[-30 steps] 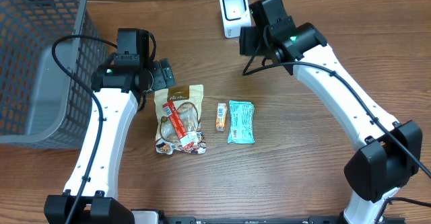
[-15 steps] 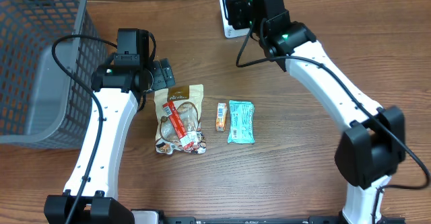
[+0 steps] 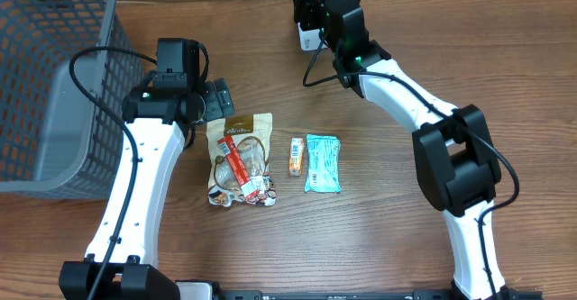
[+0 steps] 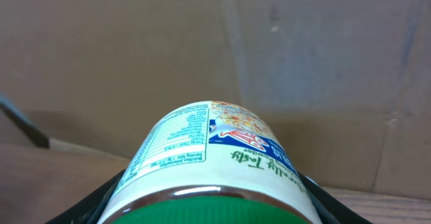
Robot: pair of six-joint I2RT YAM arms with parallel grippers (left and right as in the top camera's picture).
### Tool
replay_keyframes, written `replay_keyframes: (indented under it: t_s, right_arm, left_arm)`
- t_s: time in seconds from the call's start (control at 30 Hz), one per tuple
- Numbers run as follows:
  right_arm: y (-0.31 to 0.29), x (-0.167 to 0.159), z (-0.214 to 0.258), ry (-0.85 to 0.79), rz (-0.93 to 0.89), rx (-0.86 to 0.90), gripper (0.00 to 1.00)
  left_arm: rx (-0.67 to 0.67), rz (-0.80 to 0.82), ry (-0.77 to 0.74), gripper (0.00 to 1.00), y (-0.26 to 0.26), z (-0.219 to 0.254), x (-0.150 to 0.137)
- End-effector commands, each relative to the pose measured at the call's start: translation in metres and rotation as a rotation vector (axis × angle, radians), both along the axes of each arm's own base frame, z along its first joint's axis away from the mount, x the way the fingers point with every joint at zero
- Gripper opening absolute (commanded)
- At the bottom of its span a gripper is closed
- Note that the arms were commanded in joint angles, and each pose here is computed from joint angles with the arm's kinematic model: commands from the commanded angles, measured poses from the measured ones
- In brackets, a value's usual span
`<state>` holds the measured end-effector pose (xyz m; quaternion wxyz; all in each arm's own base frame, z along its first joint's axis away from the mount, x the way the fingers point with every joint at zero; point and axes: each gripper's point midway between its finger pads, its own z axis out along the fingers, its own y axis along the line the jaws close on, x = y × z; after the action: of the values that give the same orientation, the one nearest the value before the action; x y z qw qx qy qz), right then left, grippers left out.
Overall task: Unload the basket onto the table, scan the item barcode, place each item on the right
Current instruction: 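Carry the jar to the white scanner and hold its label before it, then move the jar away from the scanner toward the right side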
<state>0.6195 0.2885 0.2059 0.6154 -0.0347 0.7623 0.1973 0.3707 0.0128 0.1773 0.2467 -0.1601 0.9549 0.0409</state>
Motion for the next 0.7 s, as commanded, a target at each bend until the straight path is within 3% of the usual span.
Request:
replay_keyframes:
  t_s: [0.0,0.23,0.67]
  right_arm:
    - [-0.007,0.013,-0.003,-0.047,-0.03,0.021,0.04]
    - [-0.009,0.026,-0.024,-0.13,-0.073,0.057,0.04]
    - [-0.026,0.038,-0.064,-0.11,-0.126,0.107,0.04]
  left_arm:
    - [0.005,-0.002,-0.019,1.0,-0.001,0.007,0.003]
    - [0.005,-0.002,-0.019,1.0,-0.001,0.007,0.003]
    - [0.005,-0.002,-0.019,1.0,-0.001,0.007,0.003]
